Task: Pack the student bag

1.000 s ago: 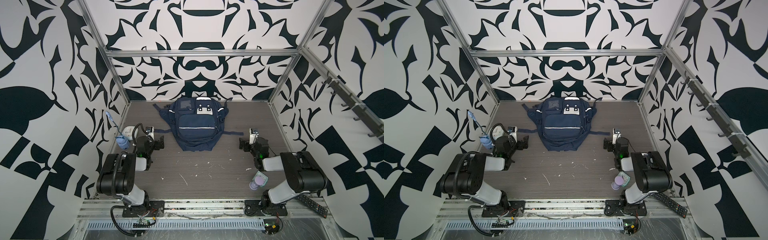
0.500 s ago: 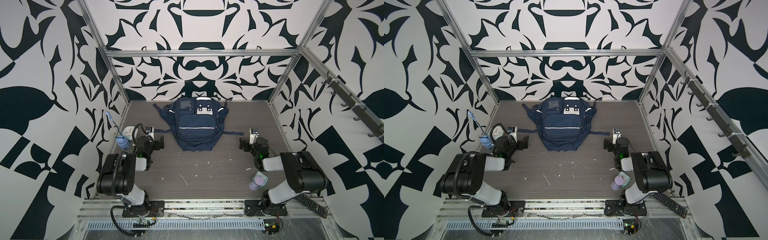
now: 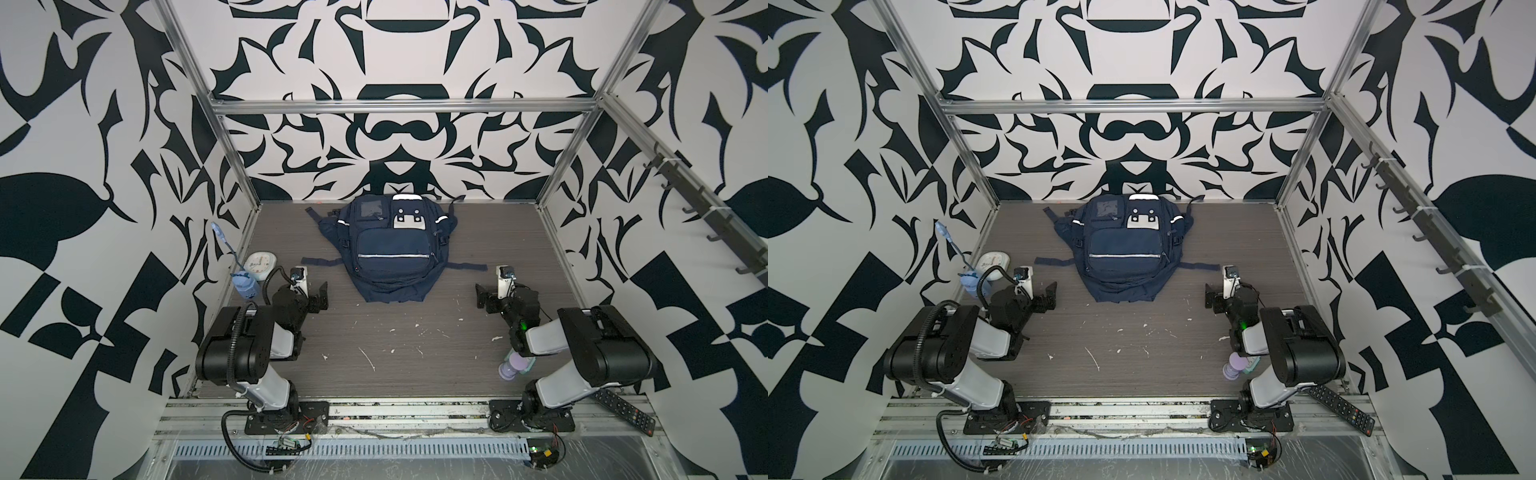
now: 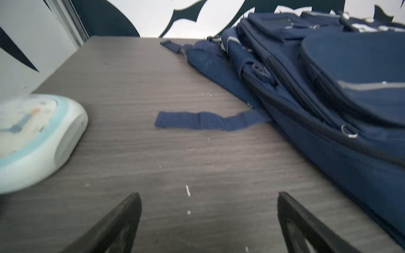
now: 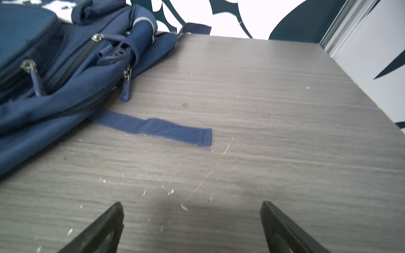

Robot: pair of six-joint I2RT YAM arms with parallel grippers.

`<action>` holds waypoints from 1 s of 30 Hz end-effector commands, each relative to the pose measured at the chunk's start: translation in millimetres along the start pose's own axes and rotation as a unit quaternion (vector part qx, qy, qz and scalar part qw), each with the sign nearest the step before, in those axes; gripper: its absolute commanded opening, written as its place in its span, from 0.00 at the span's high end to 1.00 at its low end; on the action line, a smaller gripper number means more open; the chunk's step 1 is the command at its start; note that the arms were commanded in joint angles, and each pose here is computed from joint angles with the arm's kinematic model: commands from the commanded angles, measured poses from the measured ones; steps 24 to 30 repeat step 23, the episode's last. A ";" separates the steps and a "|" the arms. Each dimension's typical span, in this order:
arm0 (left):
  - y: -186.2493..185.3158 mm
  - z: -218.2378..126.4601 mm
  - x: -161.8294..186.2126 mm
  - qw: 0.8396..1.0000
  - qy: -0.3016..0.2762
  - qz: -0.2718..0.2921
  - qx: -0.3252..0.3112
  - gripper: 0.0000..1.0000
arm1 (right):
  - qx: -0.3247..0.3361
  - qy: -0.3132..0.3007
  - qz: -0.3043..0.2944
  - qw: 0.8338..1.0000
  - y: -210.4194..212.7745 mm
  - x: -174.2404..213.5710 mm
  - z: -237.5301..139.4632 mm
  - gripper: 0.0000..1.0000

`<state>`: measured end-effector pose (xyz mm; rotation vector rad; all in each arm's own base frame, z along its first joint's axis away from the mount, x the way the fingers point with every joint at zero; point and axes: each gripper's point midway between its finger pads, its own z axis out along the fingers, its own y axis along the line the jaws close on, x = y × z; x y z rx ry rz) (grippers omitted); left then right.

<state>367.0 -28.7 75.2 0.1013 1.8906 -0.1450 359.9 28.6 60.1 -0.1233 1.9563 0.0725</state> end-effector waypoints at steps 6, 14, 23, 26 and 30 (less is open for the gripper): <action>-0.8 20.7 -19.4 1.000 0.017 0.003 0.011 0.01 | 0.036 0.000 0.012 0.999 -13.8 -27.5 17.7 0.01; -0.1 20.7 -19.9 1.000 0.017 0.002 0.010 0.01 | 0.046 -0.002 0.014 0.999 -17.2 -26.8 16.6 0.01; -0.2 21.3 -19.1 1.000 0.020 0.003 0.010 0.01 | 0.046 -0.001 0.014 0.999 -17.3 -27.0 16.6 0.01; -0.2 21.3 -19.1 1.000 0.020 0.003 0.010 0.01 | 0.046 -0.001 0.014 0.999 -17.3 -27.0 16.6 0.01; -0.2 21.3 -19.1 1.000 0.020 0.003 0.010 0.01 | 0.046 -0.001 0.014 0.999 -17.3 -27.0 16.6 0.01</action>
